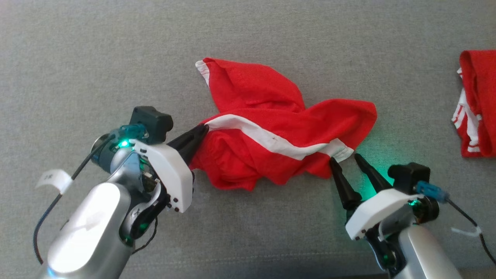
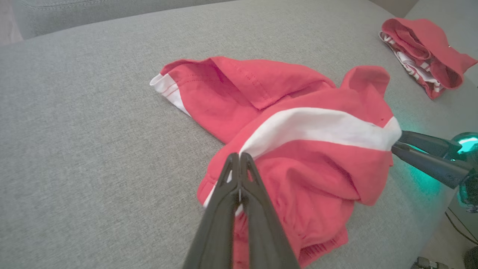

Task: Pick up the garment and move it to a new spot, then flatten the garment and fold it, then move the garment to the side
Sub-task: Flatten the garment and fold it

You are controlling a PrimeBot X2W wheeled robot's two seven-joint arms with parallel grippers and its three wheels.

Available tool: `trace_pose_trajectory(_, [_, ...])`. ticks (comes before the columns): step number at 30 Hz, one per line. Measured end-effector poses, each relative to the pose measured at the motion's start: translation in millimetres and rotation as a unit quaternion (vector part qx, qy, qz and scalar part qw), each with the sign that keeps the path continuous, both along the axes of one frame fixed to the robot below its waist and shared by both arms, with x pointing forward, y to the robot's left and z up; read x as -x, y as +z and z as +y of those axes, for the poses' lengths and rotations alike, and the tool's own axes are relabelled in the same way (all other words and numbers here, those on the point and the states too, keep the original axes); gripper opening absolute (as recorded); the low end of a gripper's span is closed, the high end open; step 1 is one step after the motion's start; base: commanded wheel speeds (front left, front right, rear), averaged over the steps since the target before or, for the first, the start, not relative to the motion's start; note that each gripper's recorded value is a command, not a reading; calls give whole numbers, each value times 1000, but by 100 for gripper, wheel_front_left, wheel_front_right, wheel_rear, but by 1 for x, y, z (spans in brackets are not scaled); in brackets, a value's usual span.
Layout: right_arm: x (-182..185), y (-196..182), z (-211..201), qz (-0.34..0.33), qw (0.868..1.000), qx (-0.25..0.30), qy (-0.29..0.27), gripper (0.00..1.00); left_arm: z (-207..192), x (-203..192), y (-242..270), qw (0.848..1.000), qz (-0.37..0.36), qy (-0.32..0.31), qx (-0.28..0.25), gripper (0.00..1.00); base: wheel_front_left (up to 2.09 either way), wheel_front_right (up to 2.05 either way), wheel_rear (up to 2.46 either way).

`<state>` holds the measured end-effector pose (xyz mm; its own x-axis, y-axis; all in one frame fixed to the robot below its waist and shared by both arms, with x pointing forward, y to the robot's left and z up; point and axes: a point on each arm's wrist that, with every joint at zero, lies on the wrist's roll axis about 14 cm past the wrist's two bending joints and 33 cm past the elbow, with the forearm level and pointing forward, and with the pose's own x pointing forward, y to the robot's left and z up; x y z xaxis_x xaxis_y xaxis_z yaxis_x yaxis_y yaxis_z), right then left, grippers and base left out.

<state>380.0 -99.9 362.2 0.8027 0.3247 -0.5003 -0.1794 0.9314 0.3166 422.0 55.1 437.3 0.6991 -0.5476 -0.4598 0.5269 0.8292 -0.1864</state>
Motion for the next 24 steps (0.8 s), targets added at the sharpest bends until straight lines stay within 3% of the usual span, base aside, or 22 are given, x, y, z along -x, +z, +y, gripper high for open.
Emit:
trace_pose_trajectory(3, [-3,-3,2,4,1000,-2,2,100,1,0,0,1000,-1,2,0,0,0,0,0])
trace_pose_trajectory(4, [-4,-4,2,6,1000,-1,4,86,2,0,1,1000,-4,3,2,0,0,0,0])
trace_pose_trajectory(6, [-6,-5,3,8,1000,0,6,0,2,-1,3,1000,-9,5,4,0,0,0,0])
trace_pose_trajectory(16, [-12,9,-4,-23,1000,-5,-8,0,9,-14,29,996,-75,37,24,0,0,0,0])
trace_pose_trajectory(21, [-34,61,-25,-116,993,2,-26,0,10,-21,61,986,-155,50,36,0,0,0,0])
trace_pose_trajectory(23, [-42,90,-32,-164,986,8,-27,0,10,-23,76,980,-185,52,40,0,0,0,0])
trace_pose_trajectory(24, [-48,123,-41,-213,976,17,-31,0,12,-25,93,973,-220,57,41,0,0,0,0])
